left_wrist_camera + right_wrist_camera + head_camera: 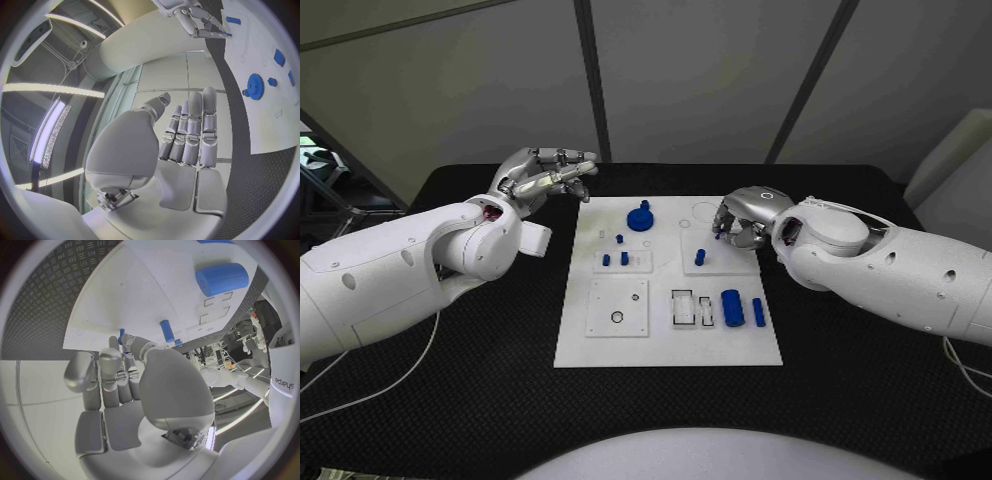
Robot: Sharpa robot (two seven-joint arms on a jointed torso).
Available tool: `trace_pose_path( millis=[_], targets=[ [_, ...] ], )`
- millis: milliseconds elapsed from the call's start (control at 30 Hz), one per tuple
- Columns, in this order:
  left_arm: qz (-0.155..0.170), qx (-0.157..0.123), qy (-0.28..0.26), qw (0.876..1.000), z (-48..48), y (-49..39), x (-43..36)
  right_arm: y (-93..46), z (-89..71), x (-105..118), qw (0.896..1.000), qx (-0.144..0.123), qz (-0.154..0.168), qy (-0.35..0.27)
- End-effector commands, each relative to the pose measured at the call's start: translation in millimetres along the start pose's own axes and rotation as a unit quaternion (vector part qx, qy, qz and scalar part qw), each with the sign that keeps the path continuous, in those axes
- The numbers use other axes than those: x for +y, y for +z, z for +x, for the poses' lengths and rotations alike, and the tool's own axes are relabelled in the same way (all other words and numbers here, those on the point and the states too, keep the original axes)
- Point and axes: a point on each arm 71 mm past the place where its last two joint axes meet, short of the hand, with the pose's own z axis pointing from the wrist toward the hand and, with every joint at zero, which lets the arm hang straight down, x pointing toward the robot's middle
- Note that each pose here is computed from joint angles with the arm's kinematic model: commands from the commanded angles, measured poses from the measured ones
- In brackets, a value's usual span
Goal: Assemble the parts on the task board
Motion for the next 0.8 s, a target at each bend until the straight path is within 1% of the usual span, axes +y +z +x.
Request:
trace_pose_path(
  millis=[33, 200, 367, 433, 567, 800],
  targets=[
    [0.004, 0.007, -0.005, 1.0, 0.9, 0.5, -1.2, -4.6, -7.9, 1, 1.0, -0.03, 0.003, -0.003],
    [0.003, 0.008, -0.006, 1.0, 0.6, 0.4, -0.8, -12.3, -13.8, 7, 0.999, -0.042, -0.007, 0.003],
    [0.002, 0.009, -0.006, 1.0, 1.0, 0.5, -0.4, -18.7, -26.3, 21, 0.998, -0.06, -0.027, 0.019],
    [0.001, 0.009, -0.006, 1.0, 1.2, 0.6, -0.3, -20.7, -29.9, 30, 0.997, -0.065, -0.039, 0.026],
    [0.001, 0.01, -0.007, 1.0, 2.7, 1.2, 0.2, -22.4, -36.2, 58, 0.993, -0.071, -0.076, 0.047],
    [0.001, 0.014, -0.009, 1.0, 6.0, 2.4, 0.7, -18.0, -39.2, 96, 0.988, -0.066, -0.125, 0.07]
  ],
)
